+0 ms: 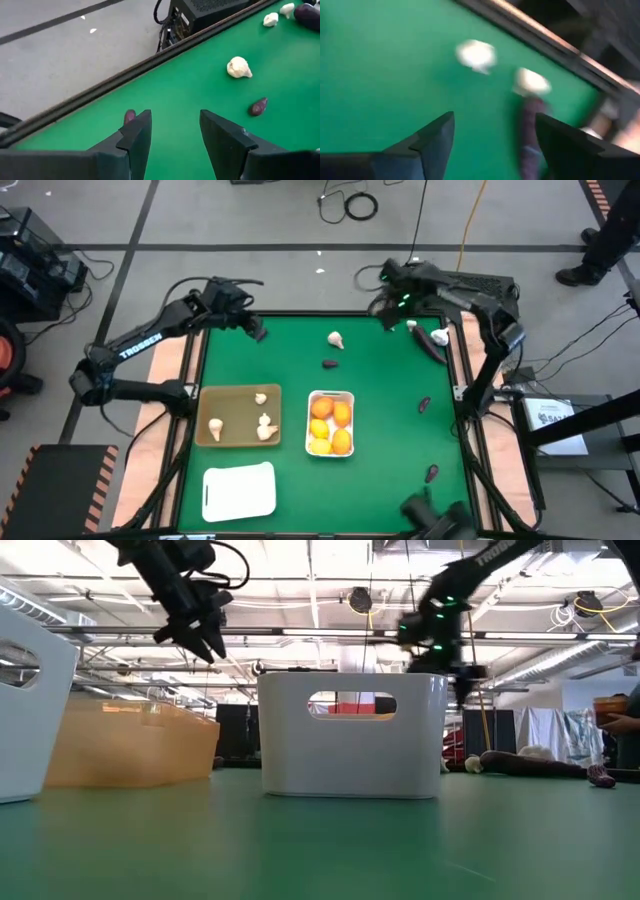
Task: Sort produce into baskets
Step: Put the white garlic into the orange bin
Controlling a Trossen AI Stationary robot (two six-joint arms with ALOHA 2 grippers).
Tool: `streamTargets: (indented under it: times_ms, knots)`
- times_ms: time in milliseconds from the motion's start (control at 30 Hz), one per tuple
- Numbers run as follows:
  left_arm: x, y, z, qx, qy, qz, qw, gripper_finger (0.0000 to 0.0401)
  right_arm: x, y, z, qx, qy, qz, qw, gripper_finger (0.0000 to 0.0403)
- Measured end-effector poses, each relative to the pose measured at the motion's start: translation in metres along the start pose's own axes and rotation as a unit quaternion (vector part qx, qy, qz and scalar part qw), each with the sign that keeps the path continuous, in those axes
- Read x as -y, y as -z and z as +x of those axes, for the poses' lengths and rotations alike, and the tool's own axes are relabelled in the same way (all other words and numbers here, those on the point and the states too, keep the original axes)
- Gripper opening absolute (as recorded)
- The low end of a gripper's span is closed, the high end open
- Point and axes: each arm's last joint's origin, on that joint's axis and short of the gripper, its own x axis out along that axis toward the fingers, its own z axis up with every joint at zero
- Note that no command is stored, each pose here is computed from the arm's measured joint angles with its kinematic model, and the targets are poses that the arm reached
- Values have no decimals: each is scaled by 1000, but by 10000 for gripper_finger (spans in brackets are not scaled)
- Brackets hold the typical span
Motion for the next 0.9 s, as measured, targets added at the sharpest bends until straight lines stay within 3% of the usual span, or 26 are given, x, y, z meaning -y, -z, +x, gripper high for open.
streamTargets:
  times_ms: [133, 367, 600, 700, 800, 900]
  knots:
    - [1, 6, 3, -10, 3, 1, 1000, 176, 47, 6, 3, -40, 22, 48, 998, 289]
    - [6, 0, 3, 21, 16, -3, 1000, 176, 82, 20, 9, -111, 47, 29, 992, 304]
    - [6, -2, 3, 35, 20, -10, 999, 176, 80, 19, 23, -130, 42, -26, 990, 267]
    - [7, -4, 3, 44, 23, -10, 999, 176, 79, 16, 33, -153, 47, -77, 984, 248]
    - [8, -7, 3, 57, 26, -11, 998, 176, 70, 17, 45, -198, 59, -132, 970, 231]
    - [9, -10, 4, 73, 32, -12, 997, 176, 61, 16, 58, -239, 111, -189, 946, 221]
